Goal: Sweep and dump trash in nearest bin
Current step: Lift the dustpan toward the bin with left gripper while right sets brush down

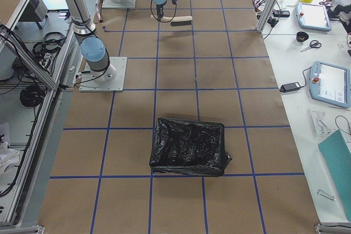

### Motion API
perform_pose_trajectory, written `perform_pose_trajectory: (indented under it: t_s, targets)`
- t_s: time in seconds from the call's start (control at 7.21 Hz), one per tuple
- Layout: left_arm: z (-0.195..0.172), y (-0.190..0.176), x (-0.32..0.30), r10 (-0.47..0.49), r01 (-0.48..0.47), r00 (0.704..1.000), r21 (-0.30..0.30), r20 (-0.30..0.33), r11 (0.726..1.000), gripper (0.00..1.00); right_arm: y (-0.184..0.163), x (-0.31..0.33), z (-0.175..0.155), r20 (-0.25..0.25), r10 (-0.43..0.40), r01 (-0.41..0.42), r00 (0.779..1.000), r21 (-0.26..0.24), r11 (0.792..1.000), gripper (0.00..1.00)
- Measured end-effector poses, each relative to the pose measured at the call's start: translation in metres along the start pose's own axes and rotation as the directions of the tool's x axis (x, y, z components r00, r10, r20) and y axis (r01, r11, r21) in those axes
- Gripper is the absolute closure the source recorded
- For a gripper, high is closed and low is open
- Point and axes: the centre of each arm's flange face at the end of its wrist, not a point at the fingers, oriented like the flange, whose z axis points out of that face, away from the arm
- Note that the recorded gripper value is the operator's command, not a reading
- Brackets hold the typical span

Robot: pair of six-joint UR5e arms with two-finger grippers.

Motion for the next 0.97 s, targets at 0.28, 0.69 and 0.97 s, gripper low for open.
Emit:
perform_pose_trajectory:
  t_s: [0.28, 0.69, 0.97]
  targets:
    - [-0.025, 0.011, -0.002, -0.03, 0.029, 0.999, 0.014, 0.027, 0.999, 1.0, 0.013, -0.006, 0.021, -0.014, 0.013, -0.013, 1.0, -0.012, 1.0, 1.0]
    - [-0.06, 0.037, 0.006, -0.076, 0.076, 0.995, 0.009, 0.063, 0.997, 1.0, 0.021, -0.003, 0.035, -0.014, 0.049, -0.049, 0.999, -0.009, 0.999, 1.0]
    - [-0.091, 0.068, 0.029, -0.133, 0.134, 0.988, -0.003, 0.078, 0.991, 1.0, 0.025, -0.003, 0.039, -0.011, 0.077, -0.077, 0.997, -0.019, 0.997, 1.0]
